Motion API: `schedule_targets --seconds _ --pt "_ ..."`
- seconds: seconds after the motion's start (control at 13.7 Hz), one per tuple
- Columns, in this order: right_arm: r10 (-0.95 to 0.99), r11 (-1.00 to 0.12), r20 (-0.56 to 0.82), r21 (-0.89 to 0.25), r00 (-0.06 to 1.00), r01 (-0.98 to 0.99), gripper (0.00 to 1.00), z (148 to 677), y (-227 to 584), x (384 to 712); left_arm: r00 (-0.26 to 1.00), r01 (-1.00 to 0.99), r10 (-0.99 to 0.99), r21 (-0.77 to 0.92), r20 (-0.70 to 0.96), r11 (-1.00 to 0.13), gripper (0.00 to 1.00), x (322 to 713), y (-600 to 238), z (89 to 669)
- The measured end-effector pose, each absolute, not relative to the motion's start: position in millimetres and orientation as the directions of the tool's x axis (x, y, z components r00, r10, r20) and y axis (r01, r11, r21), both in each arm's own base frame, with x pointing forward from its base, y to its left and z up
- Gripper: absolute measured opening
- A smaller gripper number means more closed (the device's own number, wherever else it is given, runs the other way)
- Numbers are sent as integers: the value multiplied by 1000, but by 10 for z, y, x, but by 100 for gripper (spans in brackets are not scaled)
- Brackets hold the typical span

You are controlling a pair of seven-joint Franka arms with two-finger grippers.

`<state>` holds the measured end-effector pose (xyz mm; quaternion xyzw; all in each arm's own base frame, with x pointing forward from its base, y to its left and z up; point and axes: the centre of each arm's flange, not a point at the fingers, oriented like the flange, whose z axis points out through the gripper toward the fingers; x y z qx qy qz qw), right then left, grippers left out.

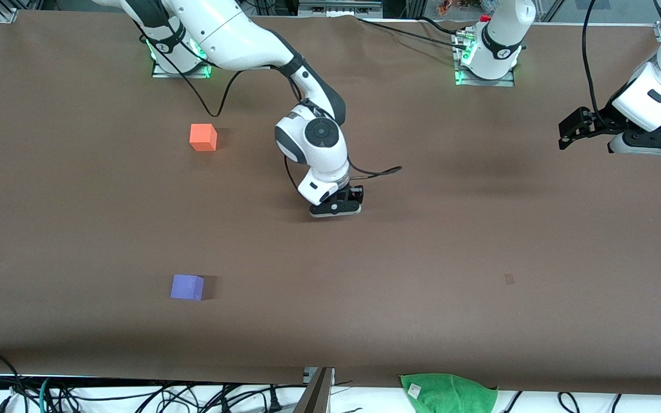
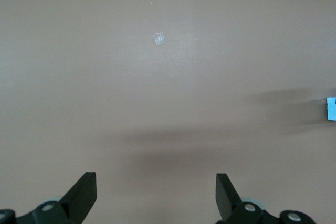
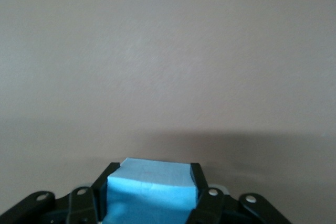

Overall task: Place blue block between orange and purple blocks
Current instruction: 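Carry the blue block with the right gripper between orange and purple blocks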

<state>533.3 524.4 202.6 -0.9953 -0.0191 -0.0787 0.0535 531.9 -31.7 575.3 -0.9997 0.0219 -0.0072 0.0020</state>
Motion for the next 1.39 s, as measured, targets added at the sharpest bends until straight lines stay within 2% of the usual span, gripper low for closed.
schedule_targets --seconds 0.29,0.51,0.66,0.8,1.02,1.24,1.39 --pt "170 -985 58 11 984 170 58 2306 4461 5910 999 -46 -46 -5 12 -999 100 5316 -329 5753" --pt "229 -973 -44 1 972 229 58 2893 3357 6427 999 -48 -48 -5 12 -999 100 5315 -341 5756" --pt "213 -977 -67 -5 975 213 58 3058 2631 6562 999 -49 -49 -5 12 -999 100 5315 -345 5757" --pt "182 -983 -75 -6 980 182 58 3014 2055 6511 999 -49 -49 -5 12 -999 100 5315 -346 5757" --pt "172 -985 -55 -13 984 172 58 2613 1489 6213 999 -49 -49 -5 12 -999 100 5315 -347 5757" --pt "167 -986 20 -20 986 168 58 2068 1367 5818 999 -49 -49 -5 12 -999 100 5314 -348 5757" --pt "147 -988 46 -33 988 148 58 2017 1344 5733 999 -50 -50 -5 12 -999 100 5314 -348 5758"
